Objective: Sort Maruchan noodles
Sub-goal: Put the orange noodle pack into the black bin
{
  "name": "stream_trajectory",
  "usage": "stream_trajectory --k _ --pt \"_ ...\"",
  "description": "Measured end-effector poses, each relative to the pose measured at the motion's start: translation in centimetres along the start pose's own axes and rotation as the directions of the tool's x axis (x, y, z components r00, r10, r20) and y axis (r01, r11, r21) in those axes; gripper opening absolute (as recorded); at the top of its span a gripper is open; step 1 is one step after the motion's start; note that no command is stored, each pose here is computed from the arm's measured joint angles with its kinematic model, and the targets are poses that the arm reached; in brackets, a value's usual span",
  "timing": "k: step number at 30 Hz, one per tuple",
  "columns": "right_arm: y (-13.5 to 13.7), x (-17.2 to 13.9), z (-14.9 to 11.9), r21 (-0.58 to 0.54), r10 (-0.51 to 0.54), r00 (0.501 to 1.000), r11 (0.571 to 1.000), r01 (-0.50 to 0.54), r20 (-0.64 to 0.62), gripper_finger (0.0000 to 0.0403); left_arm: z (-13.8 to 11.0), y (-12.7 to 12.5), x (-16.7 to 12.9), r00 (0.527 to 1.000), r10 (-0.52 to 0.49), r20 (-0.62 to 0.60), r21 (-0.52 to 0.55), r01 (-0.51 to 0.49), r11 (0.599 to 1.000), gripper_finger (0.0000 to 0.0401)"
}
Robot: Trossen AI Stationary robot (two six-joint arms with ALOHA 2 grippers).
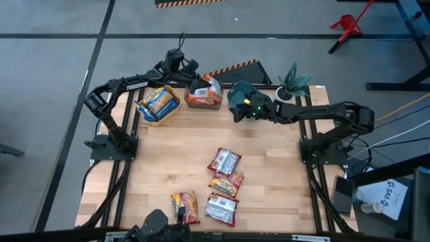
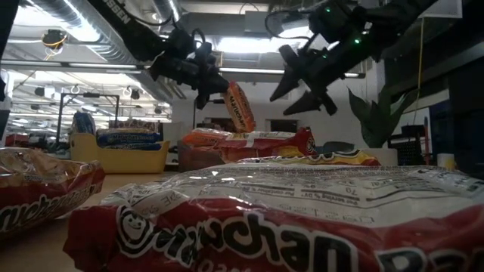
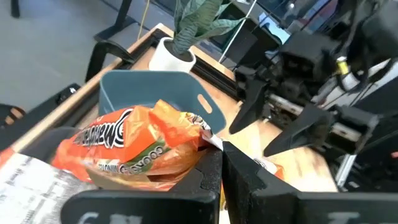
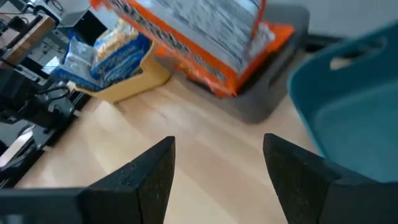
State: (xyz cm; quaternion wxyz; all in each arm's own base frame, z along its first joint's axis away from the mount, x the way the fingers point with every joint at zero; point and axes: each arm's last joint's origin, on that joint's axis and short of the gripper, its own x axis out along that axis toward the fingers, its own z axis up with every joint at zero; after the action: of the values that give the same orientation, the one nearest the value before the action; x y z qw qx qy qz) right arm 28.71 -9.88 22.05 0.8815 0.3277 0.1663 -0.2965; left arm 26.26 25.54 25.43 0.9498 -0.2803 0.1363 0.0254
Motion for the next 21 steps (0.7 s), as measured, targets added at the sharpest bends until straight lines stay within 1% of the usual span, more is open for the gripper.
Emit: stream_trajectory --k 5,11,14,17,21 --pt "0.9 0.4 1.3 -0.063 -0.047 0.998 0.997 0.05 0.046 0.0232 0.0 0.1 -0.1 1.0 0.009 0.004 0.072 -0.009 0.997 0.0" --pt "0.6 0.3 2.0 -0.083 -0.091 0.994 0.992 0.096 0.065 0.0232 0.1 0.7 -0.5 0.999 0.028 0.014 0.115 -0.03 0.993 0.0" --pt "0.2 0.4 2.3 -0.075 -0.097 0.993 0.992 0.102 0.067 0.0232 -0.4 1.3 -0.1 1.0 0.024 -0.004 0.103 -0.023 0.994 0.0" --pt "-0.1 0.4 2.5 -0.071 -0.107 0.992 0.991 0.112 0.068 0.0232 -1.1 2.0 0.7 0.999 -0.007 -0.037 0.078 0.01 0.997 0.0" --pt "-0.1 0.4 2.5 -0.072 -0.101 0.993 0.992 0.105 0.064 0.0232 -2.1 2.9 1.5 0.997 -0.022 -0.069 0.046 0.025 0.999 0.0"
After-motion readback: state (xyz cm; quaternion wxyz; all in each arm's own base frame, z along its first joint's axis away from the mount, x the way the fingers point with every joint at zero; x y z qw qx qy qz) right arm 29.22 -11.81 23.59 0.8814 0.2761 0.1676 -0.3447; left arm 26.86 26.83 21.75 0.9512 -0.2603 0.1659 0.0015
